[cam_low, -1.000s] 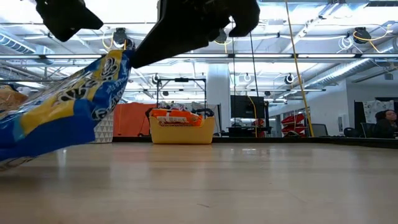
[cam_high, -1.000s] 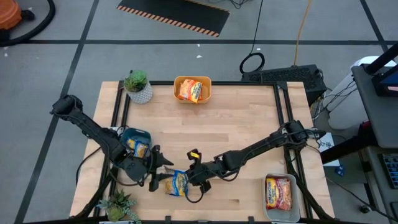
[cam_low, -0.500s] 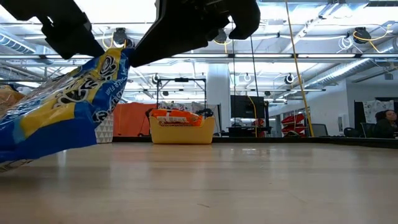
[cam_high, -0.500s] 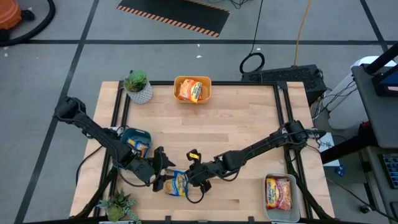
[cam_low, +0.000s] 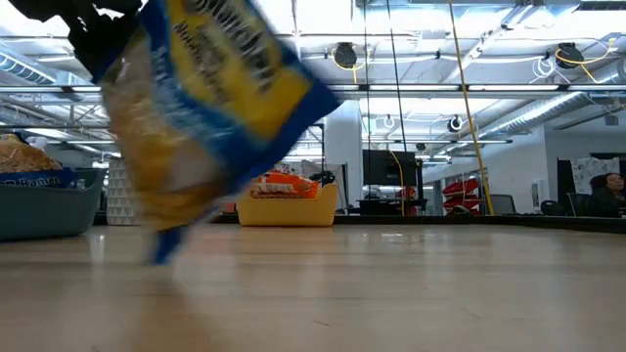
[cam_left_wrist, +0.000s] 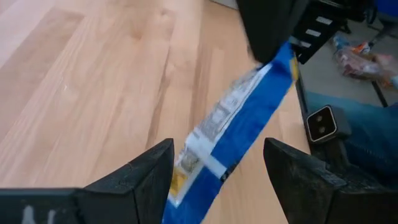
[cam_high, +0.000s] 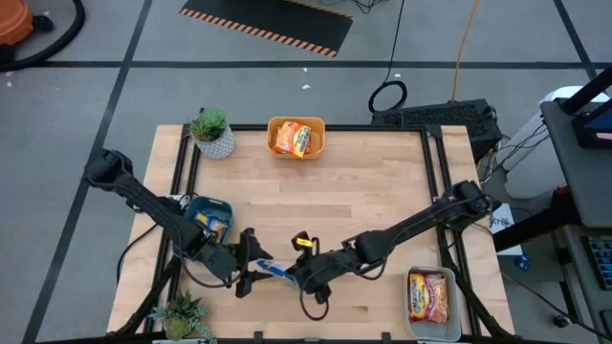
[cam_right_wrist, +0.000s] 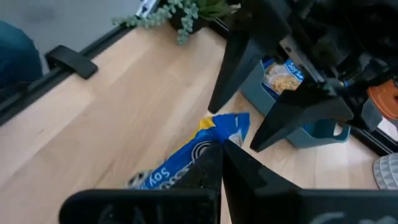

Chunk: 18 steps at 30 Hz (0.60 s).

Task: Sort Maruchan noodles
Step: Put the blue noodle pack into the blue bin

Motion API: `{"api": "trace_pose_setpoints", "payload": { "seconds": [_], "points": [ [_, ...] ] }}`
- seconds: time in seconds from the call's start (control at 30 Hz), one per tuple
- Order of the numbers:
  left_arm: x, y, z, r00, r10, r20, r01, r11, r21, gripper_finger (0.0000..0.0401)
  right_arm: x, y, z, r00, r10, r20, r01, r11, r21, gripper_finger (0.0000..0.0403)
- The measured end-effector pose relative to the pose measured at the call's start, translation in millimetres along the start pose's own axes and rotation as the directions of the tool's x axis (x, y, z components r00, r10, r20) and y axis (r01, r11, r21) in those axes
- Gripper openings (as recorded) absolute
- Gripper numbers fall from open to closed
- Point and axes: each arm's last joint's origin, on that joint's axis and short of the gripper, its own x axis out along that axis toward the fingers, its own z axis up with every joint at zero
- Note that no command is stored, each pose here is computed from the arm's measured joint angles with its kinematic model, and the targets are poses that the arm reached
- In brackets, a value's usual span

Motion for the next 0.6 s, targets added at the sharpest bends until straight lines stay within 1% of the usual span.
{"api": "trace_pose_setpoints", "payload": {
  "seconds": [0.07, 0.13, 0.23, 0.33, 0.47, 0.6],
  "points": [
    [3, -2, 0, 1.0, -0.016, 0.007, 0.015, 1.0, 0.022, 0.0253, -4, 1, 3, 1.0, 0.003, 0.009, -0.003, 1.0, -0.002, 0.0],
    [7, -5, 2, 0.998, -0.061, 0.027, 0.06, 0.997, 0.04, 0.0253, -5, 2, 3, 1.0, 0.005, 0.012, -0.005, 1.0, -0.003, 0.0],
    [13, -9, 2, 0.994, -0.101, 0.049, 0.096, 0.991, 0.089, 0.0253, -4, 3, 3, 1.0, 0.006, 0.01, -0.006, 1.0, -0.006, 0.0],
    [21, -8, 2, 0.993, -0.101, 0.065, 0.093, 0.989, 0.116, 0.0253, -4, 3, 3, 1.0, 0.005, 0.011, -0.005, 1.0, -0.008, 0.0],
    [35, -1, -2, 0.997, -0.07, 0.026, 0.066, 0.989, 0.134, 0.0253, -4, 3, 3, 1.0, 0.004, 0.01, -0.004, 1.0, -0.008, 0.0],
    [47, 3, -9, 0.994, -0.1, -0.041, 0.105, 0.979, 0.175, 0.0253, -4, 3, 3, 1.0, 0.004, 0.007, -0.003, 1.0, -0.012, 0.0]
  ]
}}
